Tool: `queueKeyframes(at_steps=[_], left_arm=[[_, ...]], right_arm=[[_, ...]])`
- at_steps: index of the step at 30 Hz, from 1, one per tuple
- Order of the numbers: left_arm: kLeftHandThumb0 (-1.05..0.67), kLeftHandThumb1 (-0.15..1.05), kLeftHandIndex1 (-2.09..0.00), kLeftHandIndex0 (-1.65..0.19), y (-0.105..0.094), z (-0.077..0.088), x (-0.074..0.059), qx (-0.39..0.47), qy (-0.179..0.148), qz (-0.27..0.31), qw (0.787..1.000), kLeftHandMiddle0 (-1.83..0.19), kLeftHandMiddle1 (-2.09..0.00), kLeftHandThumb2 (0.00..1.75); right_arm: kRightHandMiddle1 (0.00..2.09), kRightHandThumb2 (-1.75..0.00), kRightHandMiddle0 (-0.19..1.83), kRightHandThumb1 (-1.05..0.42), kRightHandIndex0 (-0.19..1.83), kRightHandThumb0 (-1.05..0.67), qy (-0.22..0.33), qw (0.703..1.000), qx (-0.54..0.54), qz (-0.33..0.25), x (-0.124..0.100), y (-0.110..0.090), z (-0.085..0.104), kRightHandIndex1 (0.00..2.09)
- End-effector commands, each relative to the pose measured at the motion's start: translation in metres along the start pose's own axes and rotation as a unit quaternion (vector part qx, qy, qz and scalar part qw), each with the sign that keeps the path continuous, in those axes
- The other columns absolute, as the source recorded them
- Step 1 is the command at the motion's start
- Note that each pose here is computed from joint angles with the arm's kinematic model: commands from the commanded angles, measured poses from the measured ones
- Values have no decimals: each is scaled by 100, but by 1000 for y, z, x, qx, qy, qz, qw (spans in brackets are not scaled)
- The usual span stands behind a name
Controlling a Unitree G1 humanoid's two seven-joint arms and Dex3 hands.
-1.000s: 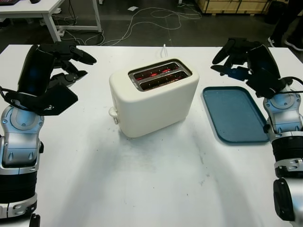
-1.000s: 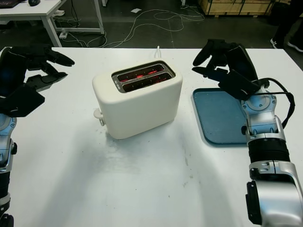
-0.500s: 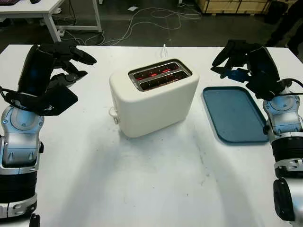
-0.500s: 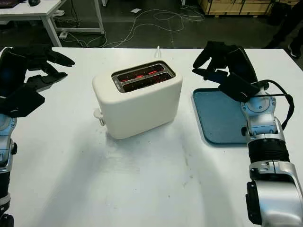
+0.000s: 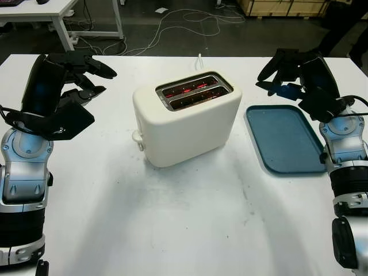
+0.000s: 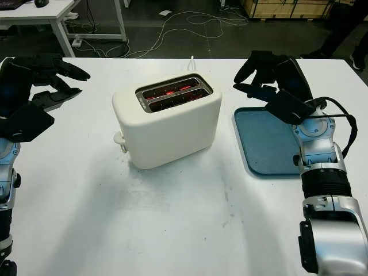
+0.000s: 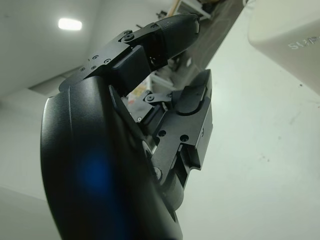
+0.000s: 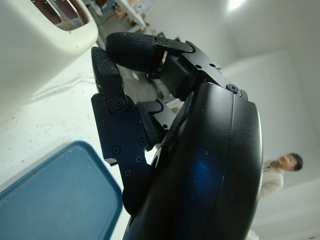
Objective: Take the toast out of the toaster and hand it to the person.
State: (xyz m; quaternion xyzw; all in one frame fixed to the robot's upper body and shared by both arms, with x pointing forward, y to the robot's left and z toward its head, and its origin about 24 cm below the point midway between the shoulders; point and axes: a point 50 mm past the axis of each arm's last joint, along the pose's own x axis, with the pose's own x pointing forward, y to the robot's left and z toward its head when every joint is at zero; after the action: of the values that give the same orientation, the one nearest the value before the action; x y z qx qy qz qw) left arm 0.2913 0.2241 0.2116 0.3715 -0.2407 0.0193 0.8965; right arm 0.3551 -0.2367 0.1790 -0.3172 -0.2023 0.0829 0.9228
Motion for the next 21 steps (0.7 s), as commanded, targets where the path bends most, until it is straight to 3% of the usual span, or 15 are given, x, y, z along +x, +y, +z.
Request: queueKeyframes(at_steps=[1, 21], left_arm=[[15, 85, -59, -96, 1, 1, 1, -1, -9, 0, 1000, -95, -110, 0], [15, 85, -61, -95, 1, 1, 0, -1, -5, 2, 1000, -92, -113, 0]], right_arm=[[119, -7, 84, -92, 95, -30, -10, 1000, -6, -5, 2, -4, 3, 138], [117, -5, 86, -92, 97, -36, -10, 1000, 5, -9, 2, -5, 2, 139]])
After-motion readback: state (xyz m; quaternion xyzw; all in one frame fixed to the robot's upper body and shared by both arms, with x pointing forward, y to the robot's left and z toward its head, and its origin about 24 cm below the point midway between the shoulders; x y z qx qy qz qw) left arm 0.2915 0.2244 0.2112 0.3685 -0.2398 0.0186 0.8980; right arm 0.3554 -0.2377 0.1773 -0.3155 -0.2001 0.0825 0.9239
